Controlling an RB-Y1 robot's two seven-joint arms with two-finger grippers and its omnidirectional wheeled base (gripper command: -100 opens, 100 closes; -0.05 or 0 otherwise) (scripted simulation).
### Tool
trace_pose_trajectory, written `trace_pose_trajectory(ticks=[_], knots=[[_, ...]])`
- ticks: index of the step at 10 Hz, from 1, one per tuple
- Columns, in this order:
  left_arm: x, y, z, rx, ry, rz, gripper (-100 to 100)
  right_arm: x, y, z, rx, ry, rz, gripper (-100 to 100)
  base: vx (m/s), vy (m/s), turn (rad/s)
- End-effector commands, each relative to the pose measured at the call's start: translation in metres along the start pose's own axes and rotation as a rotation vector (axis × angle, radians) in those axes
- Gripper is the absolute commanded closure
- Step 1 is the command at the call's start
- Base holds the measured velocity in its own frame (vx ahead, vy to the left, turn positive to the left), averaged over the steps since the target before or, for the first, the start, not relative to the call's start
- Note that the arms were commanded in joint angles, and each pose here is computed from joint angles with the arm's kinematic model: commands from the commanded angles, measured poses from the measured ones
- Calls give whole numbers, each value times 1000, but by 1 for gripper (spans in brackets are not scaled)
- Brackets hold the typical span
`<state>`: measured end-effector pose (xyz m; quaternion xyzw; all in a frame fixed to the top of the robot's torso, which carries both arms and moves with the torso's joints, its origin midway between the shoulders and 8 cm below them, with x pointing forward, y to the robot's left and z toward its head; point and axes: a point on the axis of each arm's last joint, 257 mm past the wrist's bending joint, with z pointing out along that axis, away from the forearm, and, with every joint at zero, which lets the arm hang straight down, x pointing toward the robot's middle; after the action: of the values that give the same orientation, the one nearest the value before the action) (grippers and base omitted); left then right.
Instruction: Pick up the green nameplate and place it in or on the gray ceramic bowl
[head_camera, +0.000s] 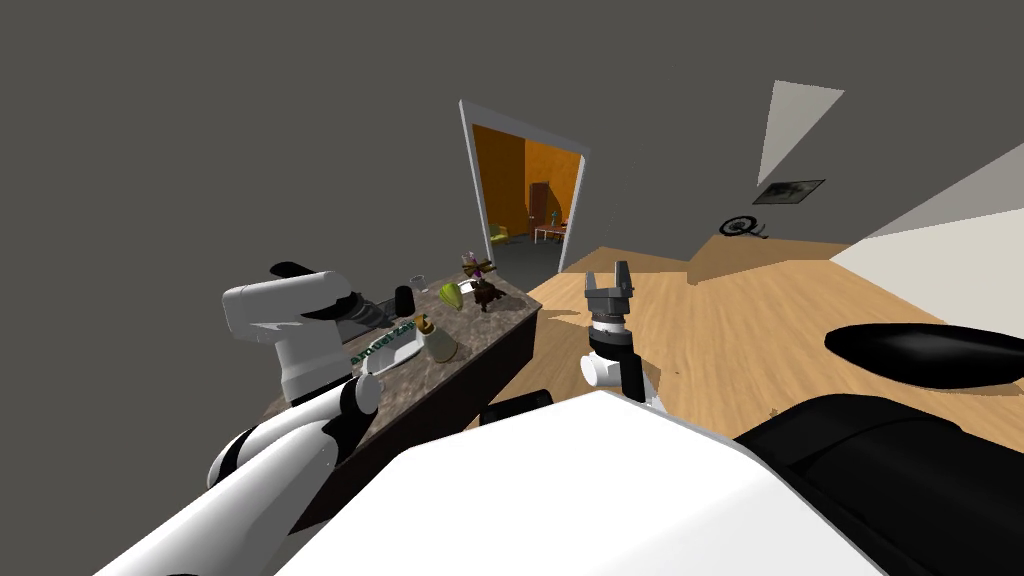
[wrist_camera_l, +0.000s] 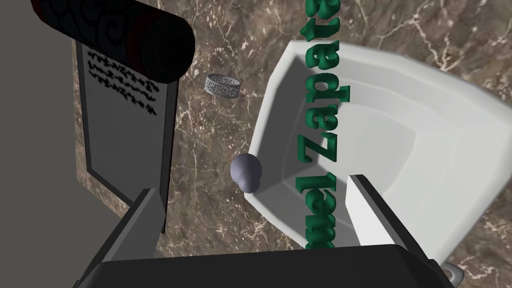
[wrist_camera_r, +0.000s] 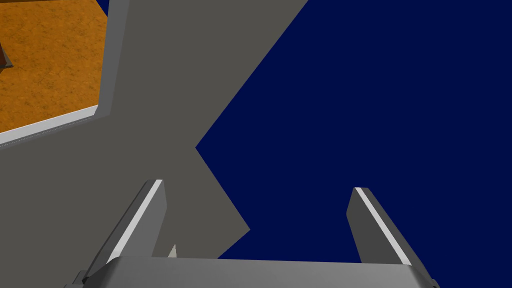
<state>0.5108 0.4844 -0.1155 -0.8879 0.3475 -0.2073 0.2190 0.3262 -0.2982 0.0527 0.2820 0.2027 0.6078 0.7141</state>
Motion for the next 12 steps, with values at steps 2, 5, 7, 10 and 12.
trace_pose_trajectory(ticks=[2,5,7,10,12], knots=[[-2,-2,-15,-6,-9,-2,-100,0,0,0,0,0,0,0,39,10,-30],[-4,-5,-30,-10,-16,-4,-100,0,0,0,0,0,0,0,2,2,-5],[-6,-6,-41,-12,-21,-6,-100,0,0,0,0,0,0,0,0,0,0],[-7,-6,-43,-13,-23,-6,0,0,0,0,0,0,0,0,0,0,0],[-7,-6,-43,-12,-23,-6,0,0,0,0,0,0,0,0,0,0,0]])
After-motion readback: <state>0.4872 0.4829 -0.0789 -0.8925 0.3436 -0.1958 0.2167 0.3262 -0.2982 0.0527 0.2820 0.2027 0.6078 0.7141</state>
